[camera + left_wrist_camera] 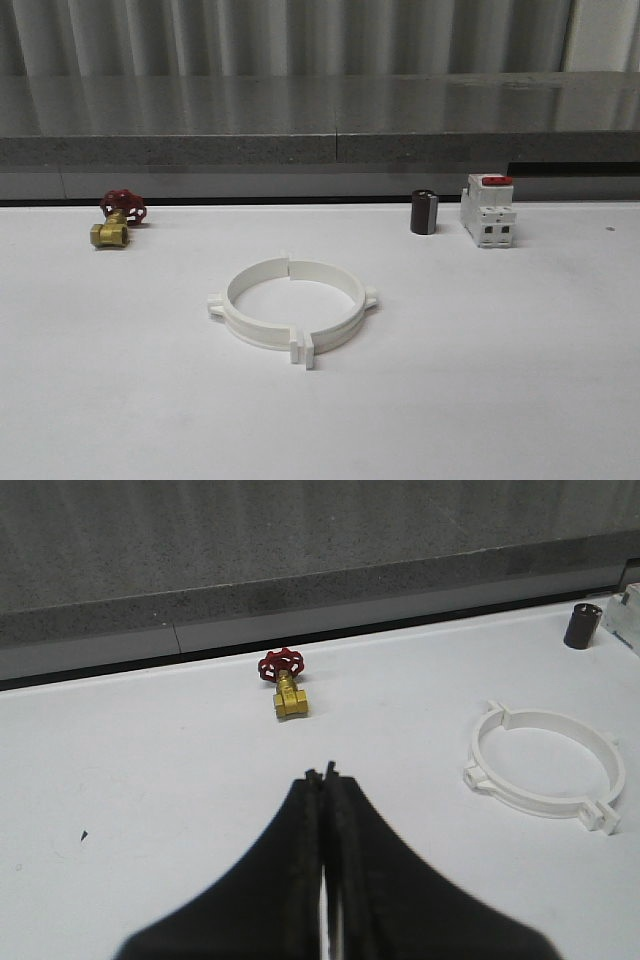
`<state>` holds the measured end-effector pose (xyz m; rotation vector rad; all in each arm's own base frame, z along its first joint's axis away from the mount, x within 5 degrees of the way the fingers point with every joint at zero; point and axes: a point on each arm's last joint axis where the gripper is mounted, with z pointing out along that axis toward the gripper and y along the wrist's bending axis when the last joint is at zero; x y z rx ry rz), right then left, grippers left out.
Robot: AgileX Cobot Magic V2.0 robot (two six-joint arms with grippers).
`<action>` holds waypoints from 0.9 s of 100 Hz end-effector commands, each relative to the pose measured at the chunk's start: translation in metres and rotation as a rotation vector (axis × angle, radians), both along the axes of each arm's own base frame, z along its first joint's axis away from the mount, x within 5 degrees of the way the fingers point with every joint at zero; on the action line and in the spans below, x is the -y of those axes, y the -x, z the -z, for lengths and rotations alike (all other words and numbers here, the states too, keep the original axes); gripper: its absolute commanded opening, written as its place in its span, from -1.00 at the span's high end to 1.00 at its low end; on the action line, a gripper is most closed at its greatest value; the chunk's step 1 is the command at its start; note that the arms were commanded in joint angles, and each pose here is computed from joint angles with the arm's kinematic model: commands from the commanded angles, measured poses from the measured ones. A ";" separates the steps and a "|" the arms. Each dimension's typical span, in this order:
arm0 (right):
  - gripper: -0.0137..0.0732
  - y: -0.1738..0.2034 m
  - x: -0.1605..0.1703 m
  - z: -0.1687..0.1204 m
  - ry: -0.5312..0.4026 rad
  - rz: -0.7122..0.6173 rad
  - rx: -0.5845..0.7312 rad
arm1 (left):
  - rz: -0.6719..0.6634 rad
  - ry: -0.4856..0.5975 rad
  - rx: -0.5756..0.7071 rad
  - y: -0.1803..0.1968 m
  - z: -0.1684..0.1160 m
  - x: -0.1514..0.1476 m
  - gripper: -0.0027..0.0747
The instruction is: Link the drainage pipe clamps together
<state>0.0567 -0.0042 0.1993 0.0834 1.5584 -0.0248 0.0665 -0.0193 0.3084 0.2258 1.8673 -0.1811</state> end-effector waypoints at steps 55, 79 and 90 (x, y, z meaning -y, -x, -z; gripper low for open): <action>0.84 0.003 -0.001 -0.012 0.031 -0.001 0.103 | -0.142 0.012 0.269 0.004 0.017 -0.013 0.98; 0.84 0.003 -0.001 -0.012 0.031 -0.001 0.103 | -0.203 0.032 0.385 0.013 0.065 -0.017 0.98; 0.84 0.003 -0.001 -0.012 0.031 -0.001 0.103 | -0.218 0.061 0.404 0.014 0.089 -0.018 0.98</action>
